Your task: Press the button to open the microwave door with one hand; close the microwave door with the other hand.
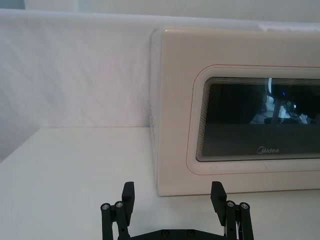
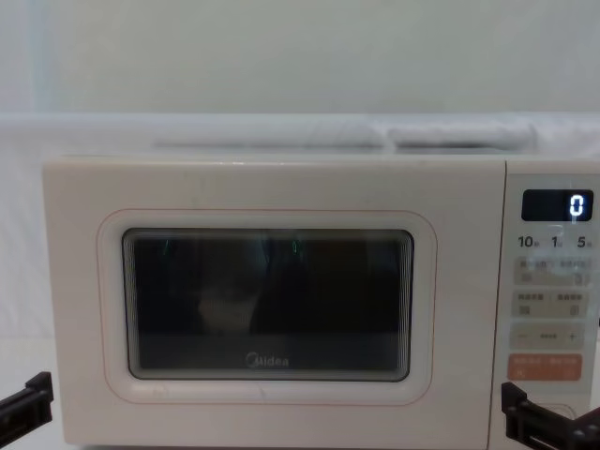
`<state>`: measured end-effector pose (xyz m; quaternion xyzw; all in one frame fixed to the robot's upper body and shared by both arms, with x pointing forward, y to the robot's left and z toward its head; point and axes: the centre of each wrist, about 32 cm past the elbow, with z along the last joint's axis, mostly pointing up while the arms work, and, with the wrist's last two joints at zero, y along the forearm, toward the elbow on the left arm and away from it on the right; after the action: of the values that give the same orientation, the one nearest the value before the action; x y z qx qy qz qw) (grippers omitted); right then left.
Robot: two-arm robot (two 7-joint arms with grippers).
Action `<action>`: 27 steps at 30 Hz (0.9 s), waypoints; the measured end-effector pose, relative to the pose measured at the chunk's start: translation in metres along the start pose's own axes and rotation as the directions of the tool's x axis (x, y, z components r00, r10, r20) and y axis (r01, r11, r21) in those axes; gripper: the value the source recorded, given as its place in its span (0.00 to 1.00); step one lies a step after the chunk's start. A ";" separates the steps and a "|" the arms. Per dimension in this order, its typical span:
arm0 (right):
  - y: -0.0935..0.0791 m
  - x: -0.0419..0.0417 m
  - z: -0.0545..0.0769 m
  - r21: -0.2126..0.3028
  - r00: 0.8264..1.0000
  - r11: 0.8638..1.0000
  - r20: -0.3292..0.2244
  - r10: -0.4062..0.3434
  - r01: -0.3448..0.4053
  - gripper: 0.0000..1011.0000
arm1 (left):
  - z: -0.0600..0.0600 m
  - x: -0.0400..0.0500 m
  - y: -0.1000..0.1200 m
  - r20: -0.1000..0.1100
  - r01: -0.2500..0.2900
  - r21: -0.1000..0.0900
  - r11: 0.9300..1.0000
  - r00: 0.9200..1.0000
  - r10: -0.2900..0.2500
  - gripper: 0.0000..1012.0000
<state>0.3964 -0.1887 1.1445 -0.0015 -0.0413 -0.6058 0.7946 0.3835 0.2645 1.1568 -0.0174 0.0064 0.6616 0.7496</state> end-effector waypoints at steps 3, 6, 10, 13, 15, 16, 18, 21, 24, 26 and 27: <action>0.000 0.0000 0.000 0.000 1.000 1.000 0.000 0.000 0.000 0.97 | 0.000 0.0000 0.000 0.000 0.000 0.000 1.000 1.000 0.000 0.99; 0.000 0.0000 0.000 0.000 1.000 1.000 0.000 0.000 0.000 0.94 | 0.000 0.0000 0.000 0.000 0.000 0.000 1.000 1.000 0.000 0.99; 0.000 0.0000 0.000 0.000 1.000 1.000 0.000 0.000 0.000 0.82 | 0.000 0.0000 0.000 0.000 0.000 0.000 1.000 1.000 0.000 0.99; 0.000 0.0000 0.000 0.000 1.000 1.000 0.000 0.000 0.000 0.76 | 0.000 0.0000 0.000 0.000 0.000 0.000 1.000 1.000 0.000 0.99; 0.000 0.0000 0.000 0.000 1.000 1.000 0.000 0.000 0.000 0.68 | 0.000 0.0000 0.000 0.000 0.000 0.000 1.000 1.000 0.000 0.99; 0.000 0.0000 0.000 0.000 1.000 1.000 0.000 0.000 0.000 0.66 | 0.000 0.0000 0.000 0.000 0.000 0.000 1.000 1.000 0.000 0.99; 0.000 0.0000 0.000 0.000 1.000 1.000 0.000 0.000 0.000 0.60 | 0.000 0.0000 0.000 0.000 0.000 0.000 1.000 1.000 0.000 0.99; 0.000 0.0000 0.000 0.000 1.000 1.000 0.000 0.000 0.000 0.51 | 0.000 0.0000 0.000 0.000 0.000 0.000 1.000 1.000 0.000 0.99; 0.000 0.0000 0.000 0.000 1.000 1.000 0.000 0.000 0.000 0.42 | 0.000 0.0000 0.000 0.000 0.000 0.000 1.000 1.000 0.000 0.99; 0.000 0.0000 0.000 0.000 1.000 1.000 0.000 0.000 0.000 0.34 | 0.000 0.0000 0.000 0.000 0.000 0.000 1.000 1.000 0.000 0.99; 0.000 0.0000 0.000 0.000 1.000 1.000 0.000 0.000 0.000 0.32 | 0.000 0.0000 0.000 0.000 0.000 0.000 1.000 1.000 0.000 0.99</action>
<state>0.3964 -0.1887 1.1445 -0.0014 -0.0413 -0.6058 0.7946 0.3835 0.2645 1.1568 -0.0174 0.0064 0.6616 0.7496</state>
